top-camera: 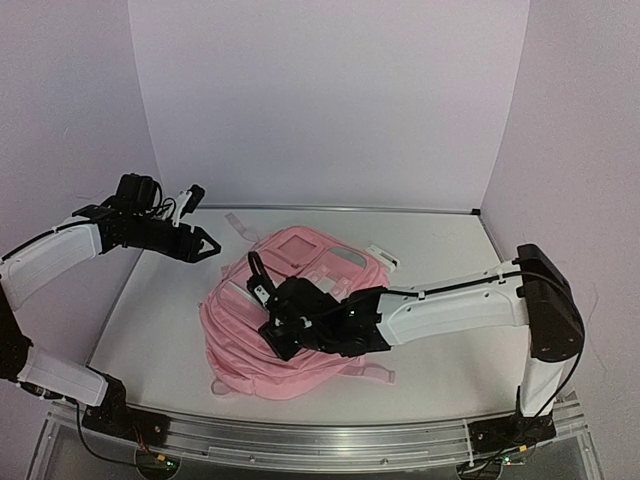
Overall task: Pack the student bag
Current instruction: Unzip the student bag at the center of the board.
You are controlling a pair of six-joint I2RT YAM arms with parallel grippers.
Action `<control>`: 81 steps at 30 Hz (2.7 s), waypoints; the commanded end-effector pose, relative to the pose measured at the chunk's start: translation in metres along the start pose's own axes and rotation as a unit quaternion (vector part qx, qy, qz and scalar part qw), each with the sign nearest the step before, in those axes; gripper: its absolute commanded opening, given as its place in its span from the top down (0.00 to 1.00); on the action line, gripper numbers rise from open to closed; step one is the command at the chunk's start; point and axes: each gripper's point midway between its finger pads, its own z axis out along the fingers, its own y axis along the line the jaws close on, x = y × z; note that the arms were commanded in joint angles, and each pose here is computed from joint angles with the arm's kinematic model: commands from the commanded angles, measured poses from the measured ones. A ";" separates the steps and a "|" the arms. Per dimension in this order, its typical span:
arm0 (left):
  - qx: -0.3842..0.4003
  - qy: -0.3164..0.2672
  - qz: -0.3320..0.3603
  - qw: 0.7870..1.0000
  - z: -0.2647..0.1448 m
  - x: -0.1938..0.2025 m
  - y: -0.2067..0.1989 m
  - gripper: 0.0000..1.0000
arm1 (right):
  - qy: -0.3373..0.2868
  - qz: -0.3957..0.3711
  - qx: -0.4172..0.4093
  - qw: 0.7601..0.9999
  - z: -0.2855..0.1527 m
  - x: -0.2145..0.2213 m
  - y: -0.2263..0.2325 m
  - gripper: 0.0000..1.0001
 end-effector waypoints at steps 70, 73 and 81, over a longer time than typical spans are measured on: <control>-0.195 0.074 0.147 0.967 0.025 0.037 -0.008 1.00 | -0.152 0.146 0.192 0.959 -0.076 -0.057 -0.115 0.34; -0.197 0.069 0.104 0.972 0.015 0.034 0.007 1.00 | -0.155 0.159 0.197 0.955 -0.081 -0.056 -0.127 0.27; -0.147 0.041 0.071 0.986 0.015 0.011 -0.004 1.00 | -0.117 0.229 0.184 0.949 -0.069 -0.025 -0.200 0.12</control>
